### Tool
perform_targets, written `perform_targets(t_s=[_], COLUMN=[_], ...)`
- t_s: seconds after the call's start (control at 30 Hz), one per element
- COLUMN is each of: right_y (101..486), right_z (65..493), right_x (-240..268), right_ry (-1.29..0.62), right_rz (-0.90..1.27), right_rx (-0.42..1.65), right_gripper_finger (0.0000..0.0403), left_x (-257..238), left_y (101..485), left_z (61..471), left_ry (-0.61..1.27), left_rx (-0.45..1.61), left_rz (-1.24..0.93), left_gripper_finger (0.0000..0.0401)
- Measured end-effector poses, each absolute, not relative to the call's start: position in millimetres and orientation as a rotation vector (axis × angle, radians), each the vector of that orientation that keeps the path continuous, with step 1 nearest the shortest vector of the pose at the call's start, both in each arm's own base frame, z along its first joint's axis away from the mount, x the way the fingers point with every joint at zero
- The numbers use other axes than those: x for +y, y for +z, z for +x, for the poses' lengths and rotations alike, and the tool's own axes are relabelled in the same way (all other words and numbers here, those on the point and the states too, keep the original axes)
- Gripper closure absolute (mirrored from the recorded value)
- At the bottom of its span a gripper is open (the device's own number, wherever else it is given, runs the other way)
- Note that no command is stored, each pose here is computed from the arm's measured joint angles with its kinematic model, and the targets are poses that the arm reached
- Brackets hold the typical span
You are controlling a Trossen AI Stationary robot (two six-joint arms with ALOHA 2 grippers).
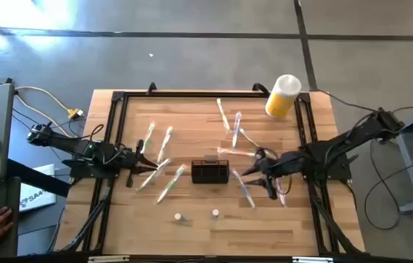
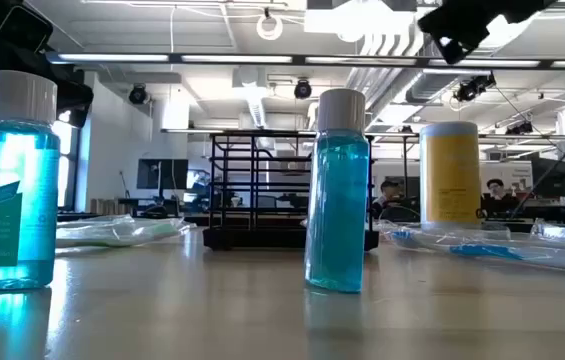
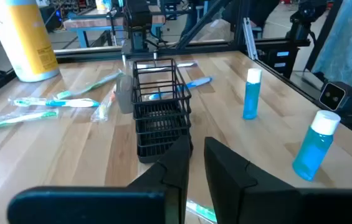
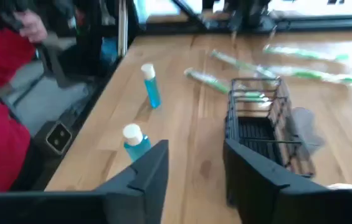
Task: Pick & Place toothbrushing station
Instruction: Put the right mouthwash bottle into the wire organizer
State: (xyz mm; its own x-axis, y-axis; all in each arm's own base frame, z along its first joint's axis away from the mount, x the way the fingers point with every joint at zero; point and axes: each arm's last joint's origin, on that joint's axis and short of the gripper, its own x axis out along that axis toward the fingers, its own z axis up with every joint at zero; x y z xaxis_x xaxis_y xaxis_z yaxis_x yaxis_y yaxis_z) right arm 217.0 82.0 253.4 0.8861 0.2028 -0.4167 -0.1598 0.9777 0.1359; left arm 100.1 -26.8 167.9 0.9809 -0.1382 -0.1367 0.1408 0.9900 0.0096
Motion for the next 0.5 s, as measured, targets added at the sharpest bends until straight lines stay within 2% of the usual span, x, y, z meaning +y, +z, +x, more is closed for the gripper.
perform_targets(t_s=[0.3, 0.5], right_y=[259.8, 264.7], right_z=[270.4, 299.7], right_x=[113.4, 127.4], right_ry=[0.247, 0.247], right_rz=[-0.049, -0.088], right_rx=[0.556, 0.650], right_gripper_finger=[0.0159, 0.0144], left_x=[-26.8, -26.8], left_y=[167.9, 167.9], left_z=[100.1, 100.1], left_ry=[-0.138, -0.135], left_rx=[0.139, 0.142], left_rz=[-0.023, -0.068], left_gripper_finger=[0.0354, 0.0354])
